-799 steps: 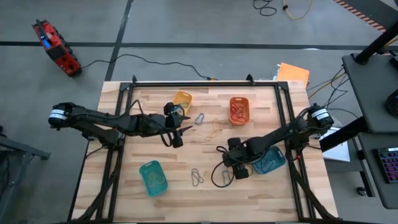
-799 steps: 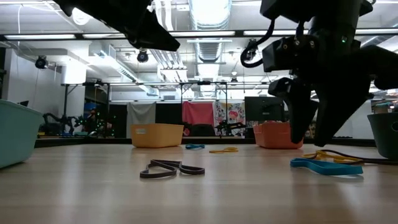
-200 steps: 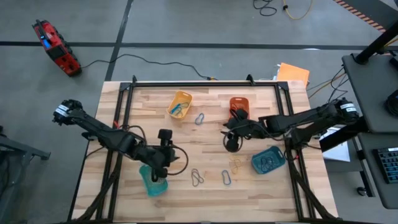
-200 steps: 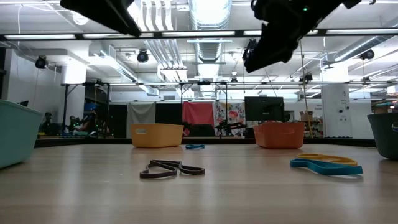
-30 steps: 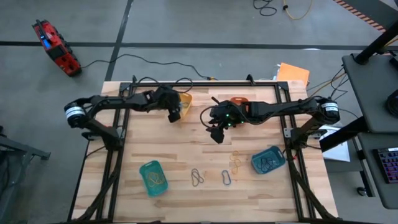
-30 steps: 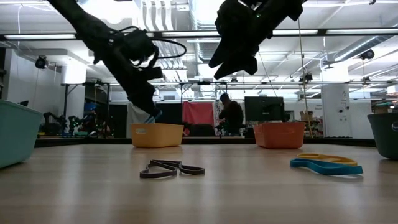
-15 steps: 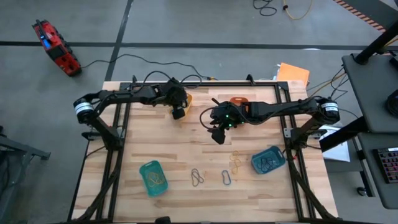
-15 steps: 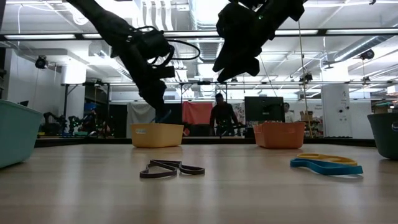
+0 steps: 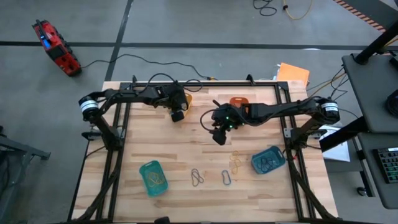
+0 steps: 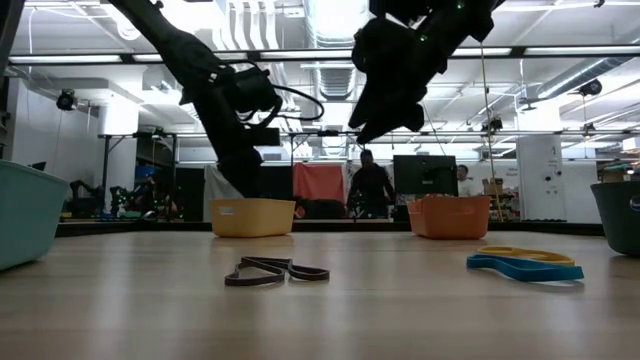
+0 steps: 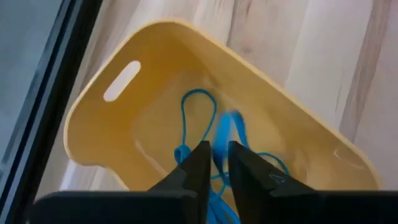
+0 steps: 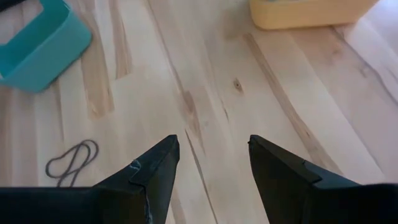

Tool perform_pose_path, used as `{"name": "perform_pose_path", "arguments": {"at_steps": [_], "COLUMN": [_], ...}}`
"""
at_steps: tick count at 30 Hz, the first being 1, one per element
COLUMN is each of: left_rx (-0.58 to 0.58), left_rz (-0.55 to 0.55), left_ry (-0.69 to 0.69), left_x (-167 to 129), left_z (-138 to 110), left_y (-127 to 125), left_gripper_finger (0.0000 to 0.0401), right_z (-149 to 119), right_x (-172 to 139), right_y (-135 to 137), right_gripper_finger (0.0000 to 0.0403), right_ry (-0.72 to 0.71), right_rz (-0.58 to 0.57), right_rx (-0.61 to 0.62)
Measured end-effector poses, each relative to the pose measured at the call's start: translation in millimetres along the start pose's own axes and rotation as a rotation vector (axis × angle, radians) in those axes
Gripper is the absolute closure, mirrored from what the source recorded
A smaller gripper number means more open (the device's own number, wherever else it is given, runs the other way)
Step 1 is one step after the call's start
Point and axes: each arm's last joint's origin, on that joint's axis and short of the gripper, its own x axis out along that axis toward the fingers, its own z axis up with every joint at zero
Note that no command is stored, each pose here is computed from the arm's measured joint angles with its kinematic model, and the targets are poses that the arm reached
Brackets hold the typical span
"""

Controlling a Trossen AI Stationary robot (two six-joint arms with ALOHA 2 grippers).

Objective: Sort rubber bands into baskets
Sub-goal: Put the blue rubber band into the yellow bin

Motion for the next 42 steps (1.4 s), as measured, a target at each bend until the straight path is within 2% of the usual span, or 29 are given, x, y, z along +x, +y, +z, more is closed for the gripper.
{"name": "perform_pose_path", "arguments": {"at_steps": [6, 10, 18, 24, 29, 33, 37, 42], "left_rx": [-0.003, -0.019, -0.027, 0.007, 0.037, 0.050, 0.057, 0.100], "left_rz": [-0.006, -0.009, -0.005, -0.042, 0.001, 0.015, -0.043, -0.110], "left_ry": [0.016, 0.016, -0.193, -0.371, -0.470, -0.492, -0.490, -0.472], "left_x": [-5.7, -18.5, -72.5, -111.4, -131.5, -141.3, -148.4, -153.4], "left_z": [0.4, 2.0, 13.1, 18.8, 15.7, 7.0, -0.2, -7.0], "left_y": [-1.1, -2.6, -18.2, -44.2, -71.3, -90.8, -108.4, -130.2], "left_gripper_finger": [0.0310, 0.0293, 0.0297, 0.0299, 0.0299, 0.0299, 0.0299, 0.0299], "right_z": [-7.7, -13.1, -34.4, -52.6, -63.5, -70.6, -74.1, -76.8], "right_x": [3.7, 2.9, -5.3, -8.3, -10.8, -13.1, -14.1, -13.5], "right_y": [-2.9, -3.0, 6.5, 31.5, 51.9, 60.5, 64.9, 68.6], "right_gripper_finger": [0.0213, 0.0213, 0.0213, 0.0213, 0.0213, 0.0213, 0.0213, 0.0213], "right_ry": [0.026, 0.077, 0.272, 0.367, 0.393, 0.420, 0.432, 0.420], "right_rz": [-0.010, -0.020, -0.059, -0.051, -0.020, -0.020, -0.014, 0.002], "right_rx": [0.001, 0.009, 0.066, 0.056, -0.002, -0.035, -0.064, -0.158]}}
